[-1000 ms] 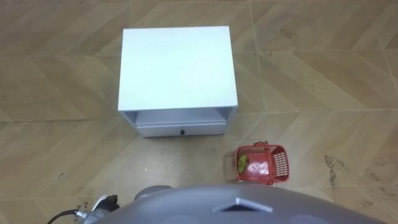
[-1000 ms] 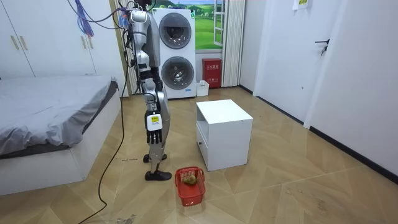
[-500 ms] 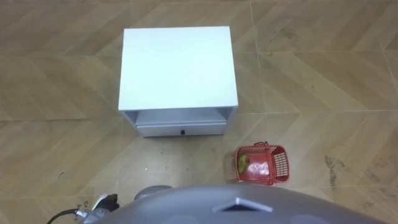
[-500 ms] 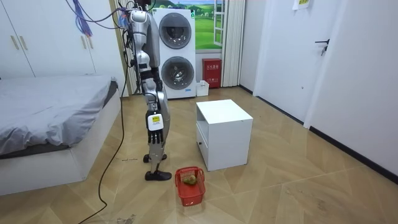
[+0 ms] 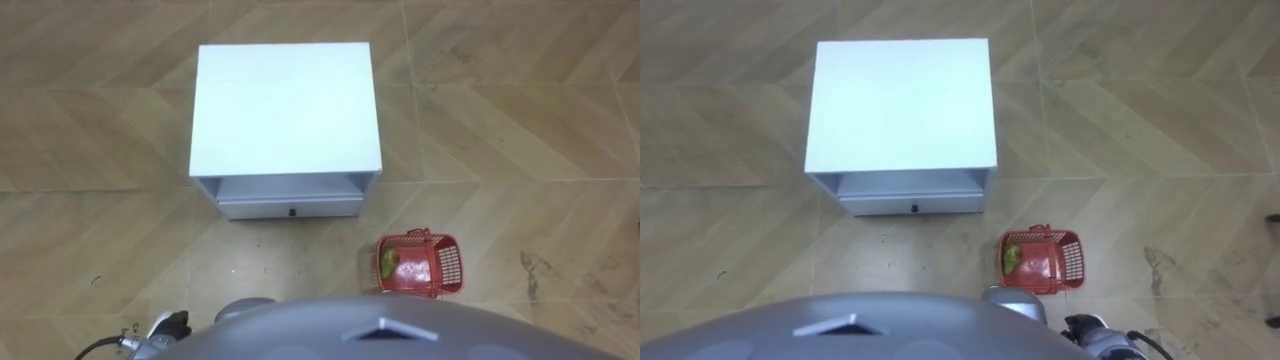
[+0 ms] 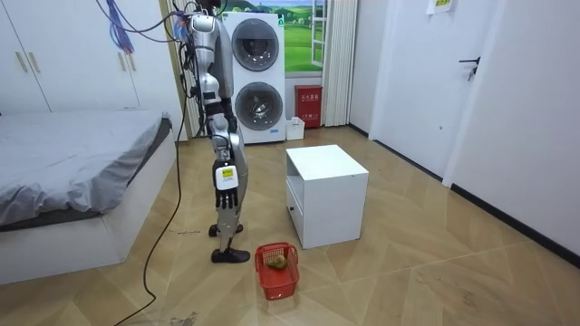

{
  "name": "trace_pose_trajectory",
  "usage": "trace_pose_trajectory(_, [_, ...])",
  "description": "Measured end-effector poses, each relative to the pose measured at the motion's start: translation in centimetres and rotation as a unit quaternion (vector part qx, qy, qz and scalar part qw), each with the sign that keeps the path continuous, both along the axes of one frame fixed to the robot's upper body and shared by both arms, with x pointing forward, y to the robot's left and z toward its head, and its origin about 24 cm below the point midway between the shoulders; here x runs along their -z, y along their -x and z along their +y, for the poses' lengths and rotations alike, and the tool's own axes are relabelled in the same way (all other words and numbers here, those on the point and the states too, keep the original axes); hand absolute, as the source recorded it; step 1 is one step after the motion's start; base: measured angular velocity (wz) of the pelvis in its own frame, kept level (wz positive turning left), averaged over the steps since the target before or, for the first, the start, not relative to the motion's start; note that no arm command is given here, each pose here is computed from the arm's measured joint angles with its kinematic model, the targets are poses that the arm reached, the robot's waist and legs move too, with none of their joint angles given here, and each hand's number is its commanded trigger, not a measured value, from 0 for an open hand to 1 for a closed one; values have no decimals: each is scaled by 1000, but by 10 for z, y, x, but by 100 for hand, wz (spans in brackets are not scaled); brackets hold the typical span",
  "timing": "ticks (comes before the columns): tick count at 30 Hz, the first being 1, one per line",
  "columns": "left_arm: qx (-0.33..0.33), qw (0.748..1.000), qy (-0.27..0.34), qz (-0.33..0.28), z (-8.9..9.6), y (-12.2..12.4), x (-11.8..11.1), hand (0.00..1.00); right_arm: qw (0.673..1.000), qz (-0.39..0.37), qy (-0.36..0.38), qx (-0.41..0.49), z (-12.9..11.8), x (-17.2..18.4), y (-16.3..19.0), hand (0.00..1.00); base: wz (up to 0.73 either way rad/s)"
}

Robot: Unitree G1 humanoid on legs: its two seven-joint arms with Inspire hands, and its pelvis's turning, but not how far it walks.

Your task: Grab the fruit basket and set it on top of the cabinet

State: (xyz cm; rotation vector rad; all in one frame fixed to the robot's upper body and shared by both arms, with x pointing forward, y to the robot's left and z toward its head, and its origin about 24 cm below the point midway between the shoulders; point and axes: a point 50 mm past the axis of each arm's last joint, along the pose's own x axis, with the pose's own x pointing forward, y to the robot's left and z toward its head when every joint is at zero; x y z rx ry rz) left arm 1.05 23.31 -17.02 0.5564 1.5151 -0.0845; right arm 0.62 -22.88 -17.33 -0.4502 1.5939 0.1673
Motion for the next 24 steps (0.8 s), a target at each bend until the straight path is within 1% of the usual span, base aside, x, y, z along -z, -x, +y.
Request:
trace_pose_trajectory(15, [-3, 1000, 0, -4, 1, -1, 0, 0, 1000, 5, -6, 4, 0, 0, 2, 0, 1])
trace_pose_trajectory(24, [-1, 1000, 16, -8, -1, -6, 0, 0, 999, -8, -6, 34, -1, 0, -3, 0, 1])
